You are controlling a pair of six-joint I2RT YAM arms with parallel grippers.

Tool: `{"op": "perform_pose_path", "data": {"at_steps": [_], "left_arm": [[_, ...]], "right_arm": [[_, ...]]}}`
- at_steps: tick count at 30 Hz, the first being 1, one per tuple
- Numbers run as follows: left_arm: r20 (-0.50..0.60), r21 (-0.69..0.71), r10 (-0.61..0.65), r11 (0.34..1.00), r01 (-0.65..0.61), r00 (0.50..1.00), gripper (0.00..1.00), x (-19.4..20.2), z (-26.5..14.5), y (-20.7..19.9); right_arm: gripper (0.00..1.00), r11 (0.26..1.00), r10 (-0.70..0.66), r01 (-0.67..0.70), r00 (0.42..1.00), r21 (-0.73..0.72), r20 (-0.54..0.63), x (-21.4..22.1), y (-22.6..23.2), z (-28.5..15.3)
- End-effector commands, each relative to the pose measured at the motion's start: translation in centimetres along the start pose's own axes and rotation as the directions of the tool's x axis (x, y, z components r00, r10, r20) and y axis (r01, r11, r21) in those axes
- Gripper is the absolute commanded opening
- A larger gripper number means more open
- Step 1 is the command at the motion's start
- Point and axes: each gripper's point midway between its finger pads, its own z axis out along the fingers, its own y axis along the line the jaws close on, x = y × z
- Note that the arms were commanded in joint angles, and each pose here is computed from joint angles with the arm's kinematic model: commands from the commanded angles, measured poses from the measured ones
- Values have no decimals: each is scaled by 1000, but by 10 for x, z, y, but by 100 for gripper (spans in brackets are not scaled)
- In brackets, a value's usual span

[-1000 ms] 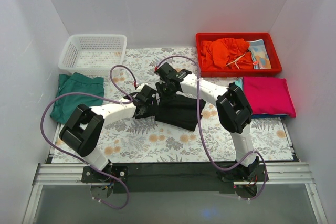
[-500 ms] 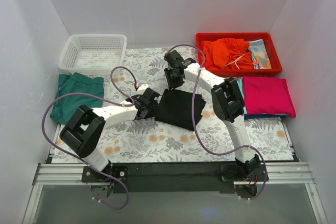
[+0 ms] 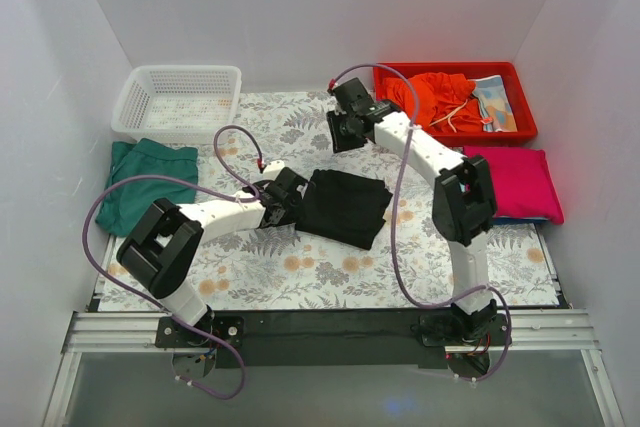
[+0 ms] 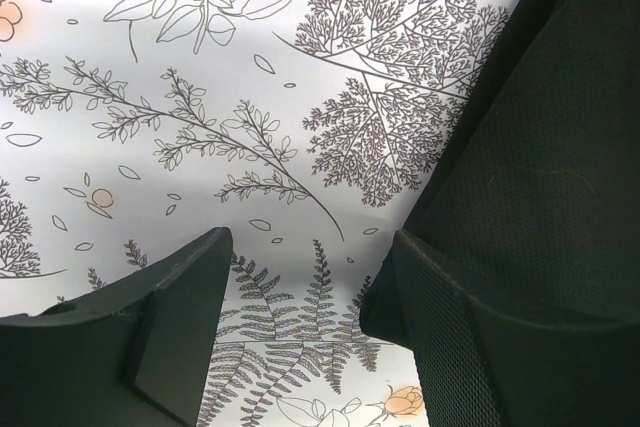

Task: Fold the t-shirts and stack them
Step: Smooth out wrinkles on the folded tshirt

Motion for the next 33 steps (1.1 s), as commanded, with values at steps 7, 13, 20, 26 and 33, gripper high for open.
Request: {"op": "perform_pose_path", "data": {"at_steps": [7, 13, 20, 26, 33], "left_arm": [[17, -72, 20, 997, -18, 1000, 68, -27, -26, 6], [70, 31, -15, 999, 13, 997, 69, -81, -43, -24], [-15, 275, -78, 958, 79, 997, 69, -109, -45, -40], [-48, 333, -74, 939, 86, 996, 69, -118, -42, -33], [-75, 366, -135, 918, 153, 988, 69, -127, -41, -14]], "right_arm": [[69, 995, 100, -98, 992, 36, -71, 98, -27, -80], [86, 976, 213, -210, 976, 49, -47, 146, -42, -98], [85, 927, 360, -363, 932, -95, -40, 179, -38, -91], [89, 864, 436, -437, 898, -251, -62, 190, -23, -75], [90, 821, 499, -503, 862, -269, -91, 202, -23, -53]]}}
